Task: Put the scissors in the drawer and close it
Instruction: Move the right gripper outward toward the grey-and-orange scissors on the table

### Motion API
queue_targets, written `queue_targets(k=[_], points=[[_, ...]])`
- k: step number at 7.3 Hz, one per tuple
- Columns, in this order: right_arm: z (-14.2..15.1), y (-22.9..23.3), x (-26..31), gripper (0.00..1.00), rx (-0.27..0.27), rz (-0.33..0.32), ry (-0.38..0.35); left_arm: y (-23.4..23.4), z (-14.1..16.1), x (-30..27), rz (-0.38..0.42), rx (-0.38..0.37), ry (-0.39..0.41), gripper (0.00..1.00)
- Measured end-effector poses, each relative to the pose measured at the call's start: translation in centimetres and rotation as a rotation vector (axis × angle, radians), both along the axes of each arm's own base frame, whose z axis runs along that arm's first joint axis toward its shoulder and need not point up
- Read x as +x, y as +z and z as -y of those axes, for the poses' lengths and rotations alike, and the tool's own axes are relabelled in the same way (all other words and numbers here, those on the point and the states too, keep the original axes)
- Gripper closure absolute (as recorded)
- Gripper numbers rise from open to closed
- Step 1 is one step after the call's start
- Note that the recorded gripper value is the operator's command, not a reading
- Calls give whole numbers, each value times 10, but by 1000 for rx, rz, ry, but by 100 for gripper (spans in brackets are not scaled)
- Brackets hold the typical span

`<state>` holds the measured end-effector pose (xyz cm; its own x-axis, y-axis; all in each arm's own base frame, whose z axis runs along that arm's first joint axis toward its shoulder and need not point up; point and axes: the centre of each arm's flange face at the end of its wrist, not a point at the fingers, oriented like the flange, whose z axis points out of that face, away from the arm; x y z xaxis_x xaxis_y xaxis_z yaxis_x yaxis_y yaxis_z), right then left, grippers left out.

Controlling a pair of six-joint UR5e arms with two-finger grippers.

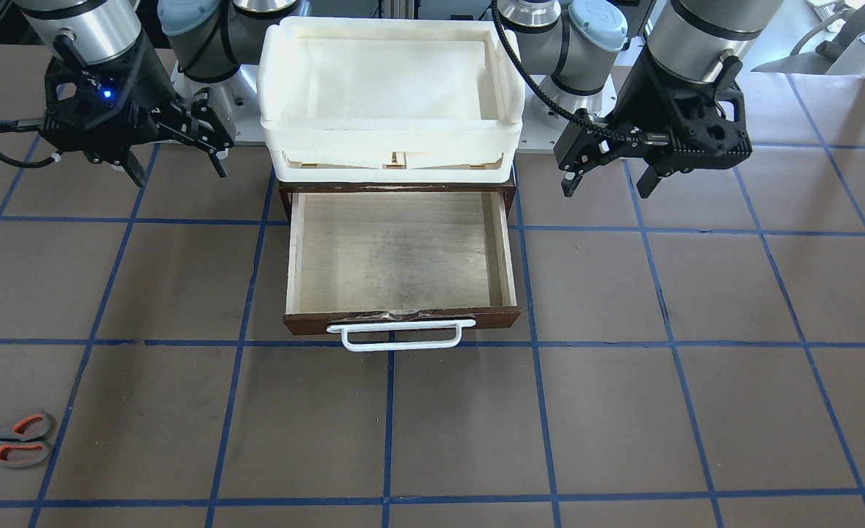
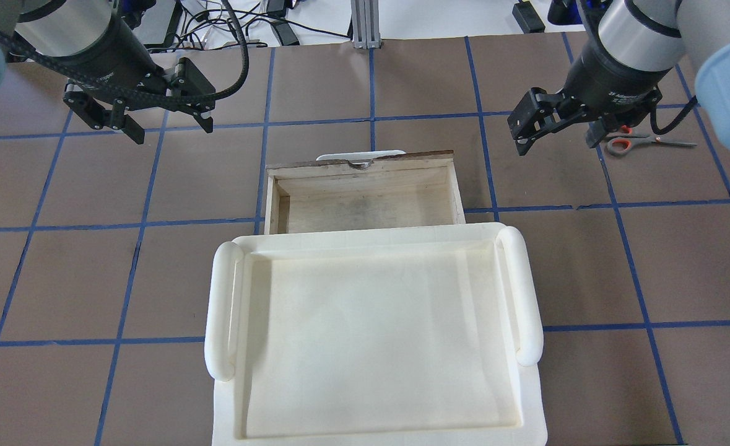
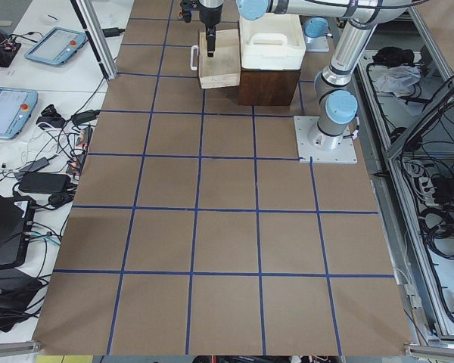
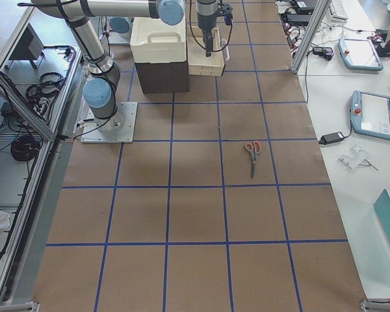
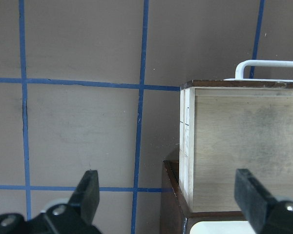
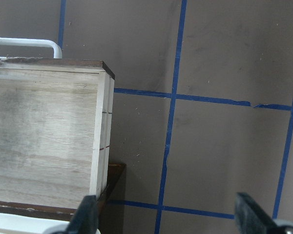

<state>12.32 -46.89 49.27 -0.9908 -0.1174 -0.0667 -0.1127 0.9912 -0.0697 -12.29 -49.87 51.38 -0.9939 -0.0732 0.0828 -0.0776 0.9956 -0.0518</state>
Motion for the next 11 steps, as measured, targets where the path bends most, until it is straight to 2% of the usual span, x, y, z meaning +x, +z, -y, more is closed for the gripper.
queue_targets(k=[4, 8, 10, 11], points=[[0, -2, -1, 0, 7, -10, -8, 2, -5, -2, -3, 8, -4, 0], [7, -7, -11, 0, 8, -34, -18, 3, -9, 5, 67, 23, -2, 0], [42, -48, -38, 0, 74, -34, -53, 3, -10, 5, 74, 26, -2, 0], [67, -79, -54, 0, 88, -34, -40, 3, -10, 6, 75, 27, -2, 0]])
